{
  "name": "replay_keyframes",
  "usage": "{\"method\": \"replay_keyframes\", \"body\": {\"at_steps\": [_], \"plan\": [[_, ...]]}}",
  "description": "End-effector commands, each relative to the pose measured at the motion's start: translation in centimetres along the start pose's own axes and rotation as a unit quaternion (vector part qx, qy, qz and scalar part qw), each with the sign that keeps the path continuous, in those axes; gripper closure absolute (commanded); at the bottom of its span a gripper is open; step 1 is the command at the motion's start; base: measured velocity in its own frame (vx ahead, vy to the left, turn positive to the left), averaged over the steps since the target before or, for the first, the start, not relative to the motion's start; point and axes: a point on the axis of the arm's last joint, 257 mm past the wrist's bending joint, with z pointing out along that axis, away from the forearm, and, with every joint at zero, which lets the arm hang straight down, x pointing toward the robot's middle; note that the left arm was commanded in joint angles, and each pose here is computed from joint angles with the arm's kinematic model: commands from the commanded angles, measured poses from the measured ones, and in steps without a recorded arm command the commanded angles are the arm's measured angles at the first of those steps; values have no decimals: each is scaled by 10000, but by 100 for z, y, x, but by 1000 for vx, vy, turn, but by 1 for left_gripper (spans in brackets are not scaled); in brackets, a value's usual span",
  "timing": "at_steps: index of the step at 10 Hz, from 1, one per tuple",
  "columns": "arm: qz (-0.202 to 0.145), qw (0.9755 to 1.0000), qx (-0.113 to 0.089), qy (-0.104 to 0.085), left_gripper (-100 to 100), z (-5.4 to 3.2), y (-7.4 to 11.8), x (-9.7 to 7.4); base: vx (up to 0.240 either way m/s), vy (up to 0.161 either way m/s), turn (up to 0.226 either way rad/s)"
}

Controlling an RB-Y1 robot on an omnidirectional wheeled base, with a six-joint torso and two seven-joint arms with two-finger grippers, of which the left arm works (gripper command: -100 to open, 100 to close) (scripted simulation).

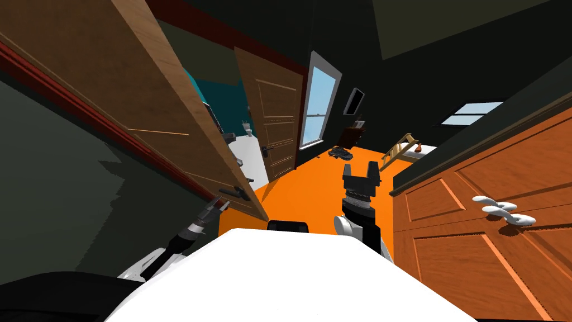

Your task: Pull the door open

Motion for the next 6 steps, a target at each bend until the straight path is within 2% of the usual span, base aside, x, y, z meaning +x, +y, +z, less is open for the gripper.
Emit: {"method": "replay_keyframes", "body": {"at_steps": [1,2,3,6], "plan": [[-11,10000,11,-85,-100,66,-8,-54,229,-58,-105],[-6,10000,12,-46,-100,37,-9,-23,112,-27,-19],[-6,10000,12,-46,100,37,-9,-23,-12,3,18],[-6,10000,12,-46,100,37,-9,-23,-30,9,-11]]}}
